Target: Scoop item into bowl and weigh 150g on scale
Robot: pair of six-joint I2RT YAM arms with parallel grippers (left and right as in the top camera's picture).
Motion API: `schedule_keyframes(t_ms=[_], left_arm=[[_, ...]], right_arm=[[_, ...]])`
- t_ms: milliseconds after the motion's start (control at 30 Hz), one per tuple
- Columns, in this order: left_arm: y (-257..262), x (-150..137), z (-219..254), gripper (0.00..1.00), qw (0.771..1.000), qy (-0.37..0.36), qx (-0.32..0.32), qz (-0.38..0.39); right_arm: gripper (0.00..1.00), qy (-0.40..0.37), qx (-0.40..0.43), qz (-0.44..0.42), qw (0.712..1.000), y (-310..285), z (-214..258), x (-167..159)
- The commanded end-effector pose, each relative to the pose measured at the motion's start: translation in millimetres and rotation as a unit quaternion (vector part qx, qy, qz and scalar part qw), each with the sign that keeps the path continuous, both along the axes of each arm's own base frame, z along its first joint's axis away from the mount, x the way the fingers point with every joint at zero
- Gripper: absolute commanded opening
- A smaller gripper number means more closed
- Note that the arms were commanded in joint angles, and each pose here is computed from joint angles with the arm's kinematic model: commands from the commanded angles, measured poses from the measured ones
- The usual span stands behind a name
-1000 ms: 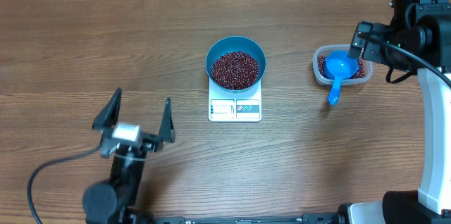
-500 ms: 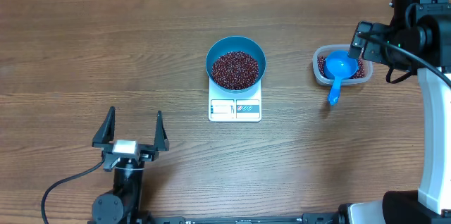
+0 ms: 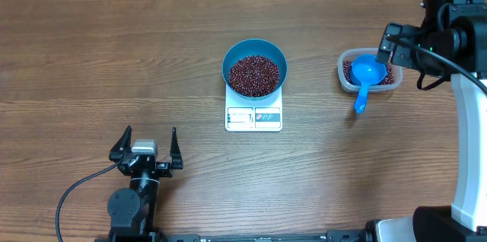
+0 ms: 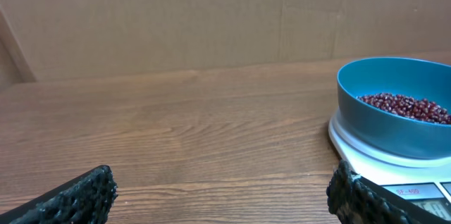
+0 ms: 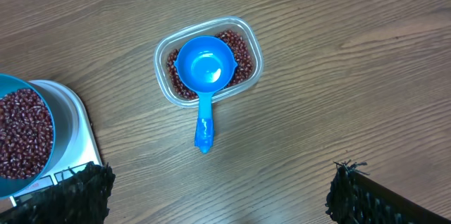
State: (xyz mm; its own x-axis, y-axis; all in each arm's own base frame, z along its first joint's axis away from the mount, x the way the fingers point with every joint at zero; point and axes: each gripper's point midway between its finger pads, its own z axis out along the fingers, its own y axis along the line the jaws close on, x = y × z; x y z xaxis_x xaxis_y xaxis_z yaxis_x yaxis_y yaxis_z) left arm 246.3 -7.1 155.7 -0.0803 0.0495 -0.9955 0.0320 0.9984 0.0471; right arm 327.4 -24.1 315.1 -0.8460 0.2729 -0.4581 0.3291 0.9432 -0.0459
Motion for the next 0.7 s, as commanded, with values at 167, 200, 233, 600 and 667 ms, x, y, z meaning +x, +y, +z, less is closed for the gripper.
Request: schedule_keyframes(t_ms=[167,200,233,600,667], left_arm=[[4.5,-0.2,0.3,0.99,1.000,-0.003,0.011,0.011],[4.5,-0.2,0.3,1.00,1.000,-0.003,0.010,0.011],[4.6,-0.2,0.3,1.00,1.000,-0.003,0.011,0.011],[4.5,-0.2,0.3,1.00,1.000,-0.003,0.010,0.011],[4.5,-0.2,0.3,1.00,1.000,-0.003,0.011,0.011]], right_arm=[[1.00,-0.015,-0.004,0.002,1.000,-1.4,9.2,-1.2],[1.00,-0.015,-0.004,0.002,1.000,-1.4,9.2,-1.2],[1.00,-0.015,-0.004,0.002,1.000,-1.4,9.2,-1.2],[1.00,-0.015,-0.004,0.002,1.000,-1.4,9.2,-1.2],[1.00,-0.015,-0.004,0.002,1.000,-1.4,9.2,-1.2]])
